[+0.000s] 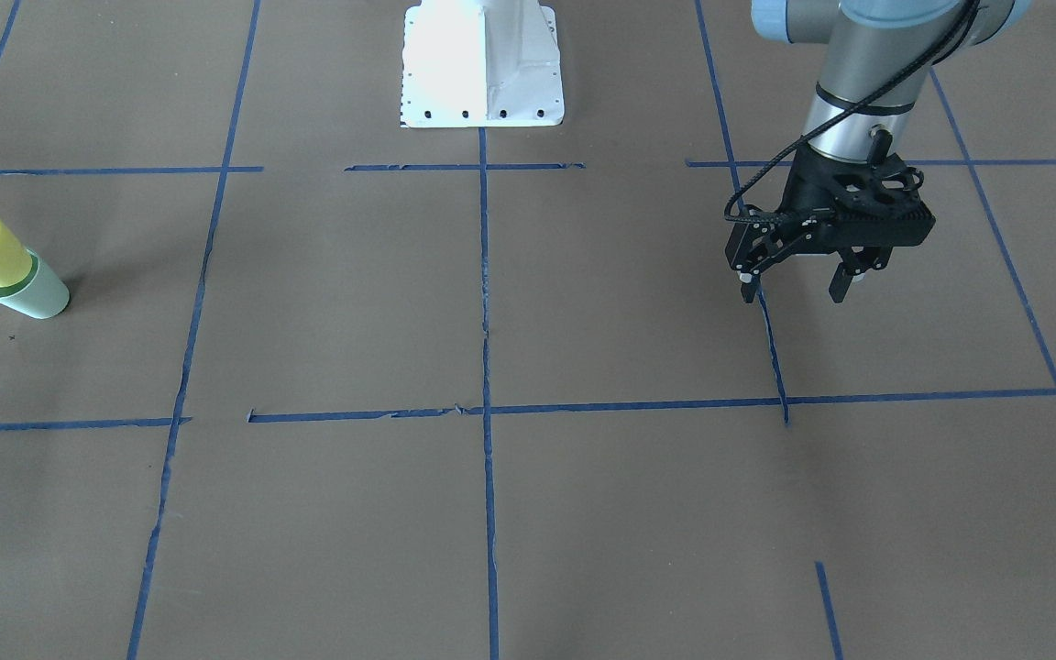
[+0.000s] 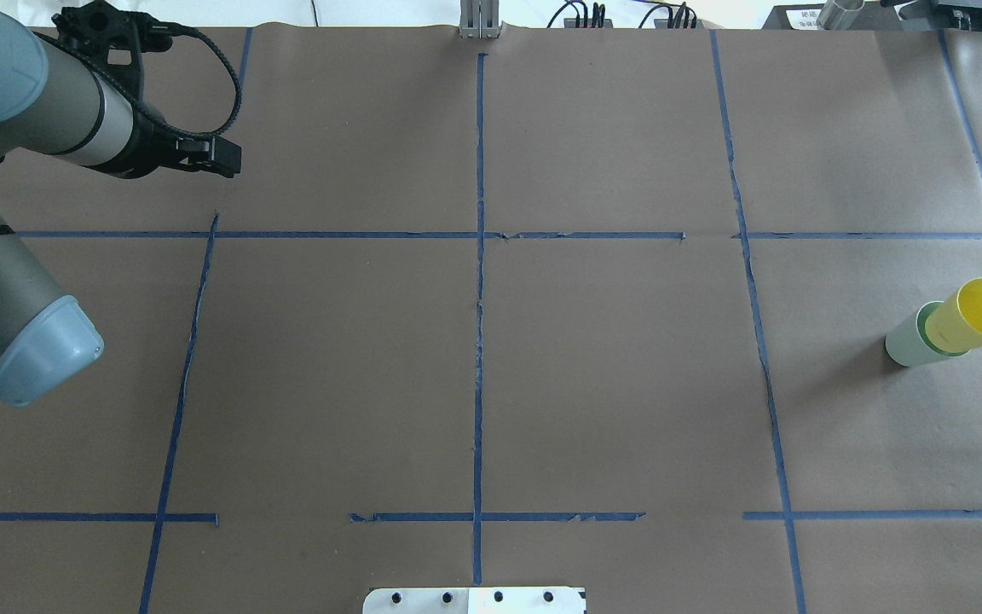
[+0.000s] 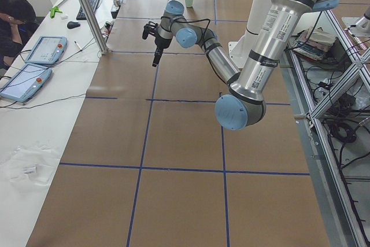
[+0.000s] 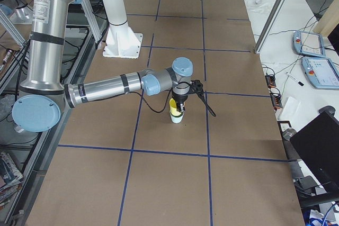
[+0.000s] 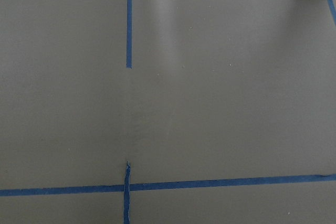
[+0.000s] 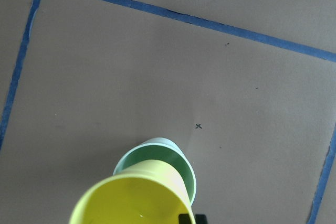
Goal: Transfer and stack yellow cup on green cup
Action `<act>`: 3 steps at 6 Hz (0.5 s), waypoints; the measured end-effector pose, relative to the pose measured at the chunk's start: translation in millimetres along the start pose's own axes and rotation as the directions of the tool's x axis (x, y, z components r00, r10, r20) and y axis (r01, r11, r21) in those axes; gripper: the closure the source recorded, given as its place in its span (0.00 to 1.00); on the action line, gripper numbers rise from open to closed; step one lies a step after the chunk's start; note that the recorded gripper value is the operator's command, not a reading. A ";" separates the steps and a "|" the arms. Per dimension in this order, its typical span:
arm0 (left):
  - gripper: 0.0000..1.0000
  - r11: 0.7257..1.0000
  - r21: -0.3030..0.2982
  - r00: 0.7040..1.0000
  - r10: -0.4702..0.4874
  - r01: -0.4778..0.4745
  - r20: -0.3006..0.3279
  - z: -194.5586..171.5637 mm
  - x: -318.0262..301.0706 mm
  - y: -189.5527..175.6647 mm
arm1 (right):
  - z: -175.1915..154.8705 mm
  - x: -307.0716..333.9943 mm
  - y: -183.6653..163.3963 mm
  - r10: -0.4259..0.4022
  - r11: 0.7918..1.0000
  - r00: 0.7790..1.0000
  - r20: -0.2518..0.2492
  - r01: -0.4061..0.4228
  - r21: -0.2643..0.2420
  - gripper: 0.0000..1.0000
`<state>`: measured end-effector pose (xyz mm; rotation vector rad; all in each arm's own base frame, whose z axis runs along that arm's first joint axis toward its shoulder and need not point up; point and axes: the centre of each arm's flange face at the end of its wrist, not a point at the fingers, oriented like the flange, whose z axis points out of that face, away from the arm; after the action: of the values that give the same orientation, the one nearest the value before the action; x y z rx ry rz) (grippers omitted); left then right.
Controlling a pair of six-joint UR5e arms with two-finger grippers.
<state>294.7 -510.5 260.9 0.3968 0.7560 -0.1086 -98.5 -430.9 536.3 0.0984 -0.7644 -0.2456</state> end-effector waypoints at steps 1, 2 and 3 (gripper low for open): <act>0.00 1.000 0.000 1.000 0.000 0.000 -0.001 -0.1 0.1 0.1 | 0.7 0.5 -0.8 0.002 1.000 1.000 -0.002 -0.002 -0.001 0.00; 0.00 1.000 -0.001 1.000 0.001 -0.001 -0.001 0.0 0.4 0.4 | 1.2 -0.2 -2.5 0.007 1.000 1.000 0.000 -0.007 -0.002 0.00; 0.00 1.000 -0.005 1.000 0.002 -0.002 -0.004 -0.1 1.1 0.9 | 0.0 -1.7 -4.3 0.010 1.000 1.000 0.005 -0.010 0.001 0.00</act>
<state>295.7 -509.6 260.4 0.3932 0.7602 -0.1040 -100.5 -434.6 534.4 0.0951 -0.7701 -0.2356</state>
